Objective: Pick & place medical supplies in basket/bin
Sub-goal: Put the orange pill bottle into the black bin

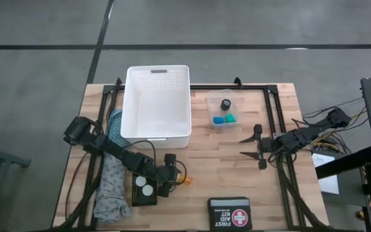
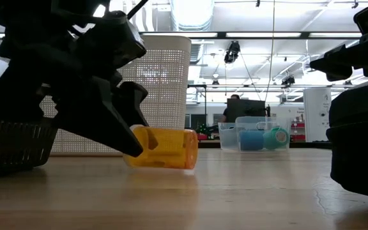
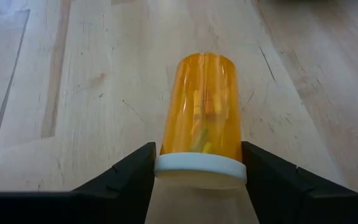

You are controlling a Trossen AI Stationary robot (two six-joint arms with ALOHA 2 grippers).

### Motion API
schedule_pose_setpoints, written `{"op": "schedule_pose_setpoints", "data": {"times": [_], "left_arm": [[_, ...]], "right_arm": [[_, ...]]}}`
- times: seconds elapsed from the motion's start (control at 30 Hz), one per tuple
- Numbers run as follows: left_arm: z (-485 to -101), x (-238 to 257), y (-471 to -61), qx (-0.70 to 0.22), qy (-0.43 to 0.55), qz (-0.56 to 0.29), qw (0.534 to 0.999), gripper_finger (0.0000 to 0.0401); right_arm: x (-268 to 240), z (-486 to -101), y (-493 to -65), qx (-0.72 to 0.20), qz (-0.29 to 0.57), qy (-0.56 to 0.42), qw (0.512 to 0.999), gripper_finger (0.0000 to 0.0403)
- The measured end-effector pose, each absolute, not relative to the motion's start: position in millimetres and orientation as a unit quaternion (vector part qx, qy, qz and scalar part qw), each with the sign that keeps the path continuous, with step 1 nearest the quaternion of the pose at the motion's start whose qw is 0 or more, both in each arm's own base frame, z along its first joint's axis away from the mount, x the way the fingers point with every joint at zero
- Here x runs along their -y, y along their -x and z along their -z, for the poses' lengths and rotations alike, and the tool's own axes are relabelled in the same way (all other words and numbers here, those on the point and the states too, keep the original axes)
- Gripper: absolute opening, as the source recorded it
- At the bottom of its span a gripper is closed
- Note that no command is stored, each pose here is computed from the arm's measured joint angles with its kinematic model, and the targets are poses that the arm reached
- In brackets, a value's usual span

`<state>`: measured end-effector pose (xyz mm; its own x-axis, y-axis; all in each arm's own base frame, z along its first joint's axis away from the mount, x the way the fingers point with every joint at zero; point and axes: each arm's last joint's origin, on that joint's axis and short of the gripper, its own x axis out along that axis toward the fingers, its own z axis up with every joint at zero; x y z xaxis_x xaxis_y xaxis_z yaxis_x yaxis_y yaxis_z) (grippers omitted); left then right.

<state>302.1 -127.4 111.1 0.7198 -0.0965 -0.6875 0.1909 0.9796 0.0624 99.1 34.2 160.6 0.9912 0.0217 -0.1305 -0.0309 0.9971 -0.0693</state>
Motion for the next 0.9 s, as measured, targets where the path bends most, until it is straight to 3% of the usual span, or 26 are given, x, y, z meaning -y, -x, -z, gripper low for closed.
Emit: {"op": "schedule_pose_setpoints", "data": {"times": [0.33,0.67,0.9], "left_arm": [[-141,126,-298,-0.334,-0.059,0.083,0.937,0.0218],[-206,112,-269,-0.322,0.003,0.061,0.945,0.0219],[-267,106,-241,-0.401,0.088,0.009,0.912,0.022]], "right_arm": [[-34,-161,-99,-0.065,-0.013,0.036,0.997,0.0206],[-34,-161,-99,-0.065,-0.013,0.036,0.997,0.0206],[-34,-161,-99,-0.065,-0.013,0.036,0.997,0.0206]]}}
